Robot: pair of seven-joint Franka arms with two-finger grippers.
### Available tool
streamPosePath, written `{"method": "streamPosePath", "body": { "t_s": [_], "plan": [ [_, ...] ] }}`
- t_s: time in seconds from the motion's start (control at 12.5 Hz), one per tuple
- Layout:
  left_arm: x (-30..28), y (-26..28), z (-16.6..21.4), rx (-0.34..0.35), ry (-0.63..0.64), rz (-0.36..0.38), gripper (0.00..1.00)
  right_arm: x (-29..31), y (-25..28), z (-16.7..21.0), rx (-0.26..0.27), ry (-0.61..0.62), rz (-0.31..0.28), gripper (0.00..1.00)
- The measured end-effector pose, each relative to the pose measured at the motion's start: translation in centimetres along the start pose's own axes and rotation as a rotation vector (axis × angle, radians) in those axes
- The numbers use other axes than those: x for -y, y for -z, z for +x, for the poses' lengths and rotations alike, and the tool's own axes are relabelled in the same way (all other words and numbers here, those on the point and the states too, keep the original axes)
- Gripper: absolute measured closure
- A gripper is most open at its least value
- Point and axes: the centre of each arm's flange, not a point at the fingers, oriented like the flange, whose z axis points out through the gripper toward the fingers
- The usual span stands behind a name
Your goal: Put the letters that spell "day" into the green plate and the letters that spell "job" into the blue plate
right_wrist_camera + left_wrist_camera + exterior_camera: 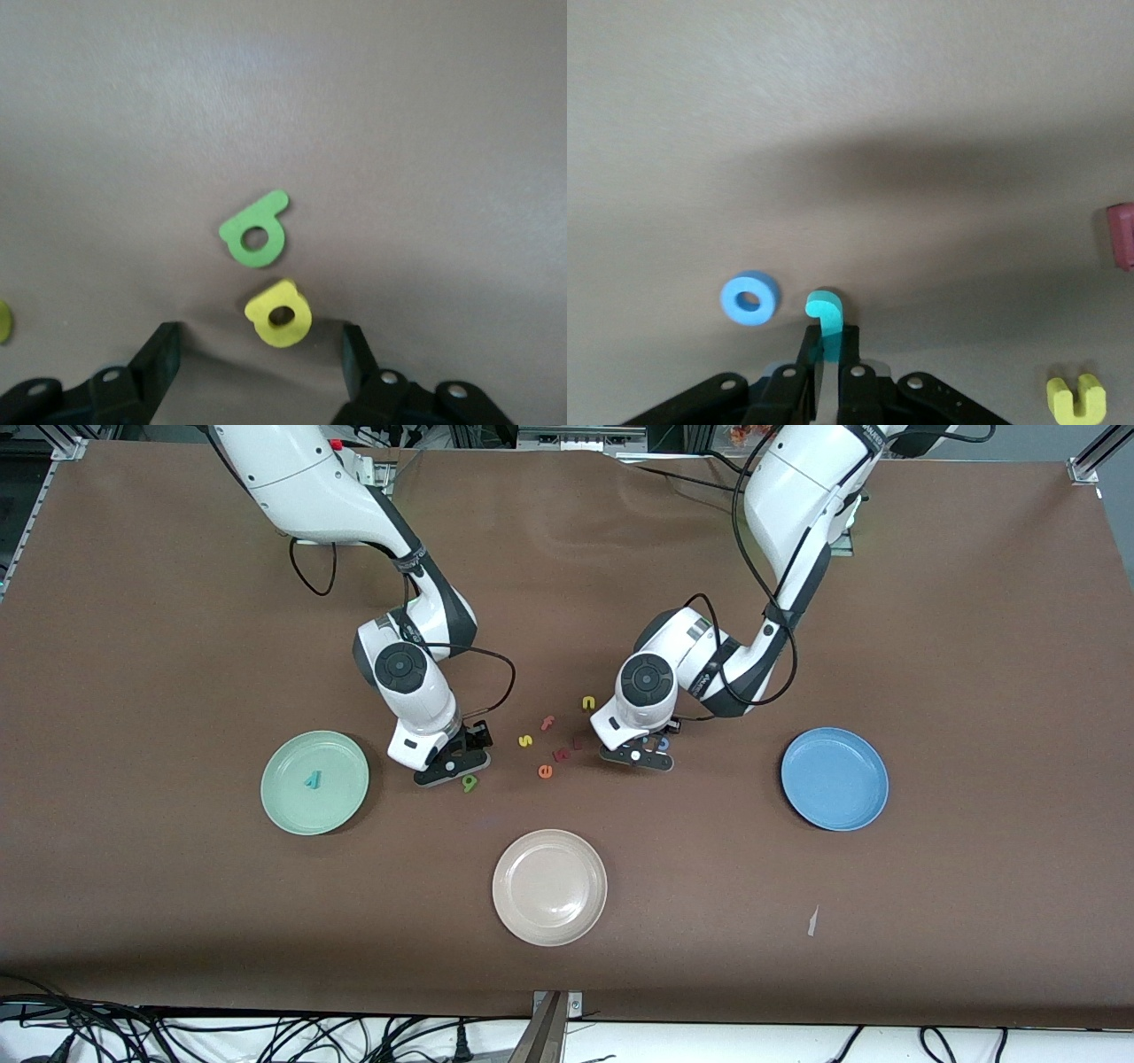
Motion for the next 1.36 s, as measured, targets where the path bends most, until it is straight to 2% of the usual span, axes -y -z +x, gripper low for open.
{"method": "streamPosePath", "body": {
  "t_s": [0.24, 0.4, 0.56, 0.88, 0.96, 1.12, 1.36],
  "plan": [
    [4.7, 7.6, -0.1, 0.043, -0.003, 0.032, 0.89, -0.1, 0.0, -0.4, -0.023, 0.006, 0.002, 0.19],
    [10.9, 12.3, 0.1, 0.056, -0.040, 0.027, 0.89, 0.0, 0.1, -0.4, -0.026, 0.013, 0.003, 0.23],
    [17.7, 14.4, 0.6, 0.066, -0.061, 0.010, 0.89, 0.0, 0.1, -0.4, -0.028, 0.026, 0.003, 0.26],
    [28.6, 10.8, 0.9, 0.141, -0.053, -0.033, 0.89, 0.0, 0.3, -0.3, -0.033, 0.072, 0.003, 0.36],
    [29.9, 9.0, 0.8, 0.171, -0.054, -0.031, 0.89, -0.1, 0.4, -0.3, -0.035, 0.076, 0.003, 0.41],
    [30.6, 5.2, 1.3, 0.215, -0.068, 0.001, 0.89, -0.3, 0.4, -0.2, -0.036, 0.092, 0.001, 0.41],
    [31.1, 0.8, 1.9, 0.248, -0.064, -0.010, 0.89, -0.9, 0.5, -0.1, -0.041, 0.108, -0.004, 0.44]
  ]
}}
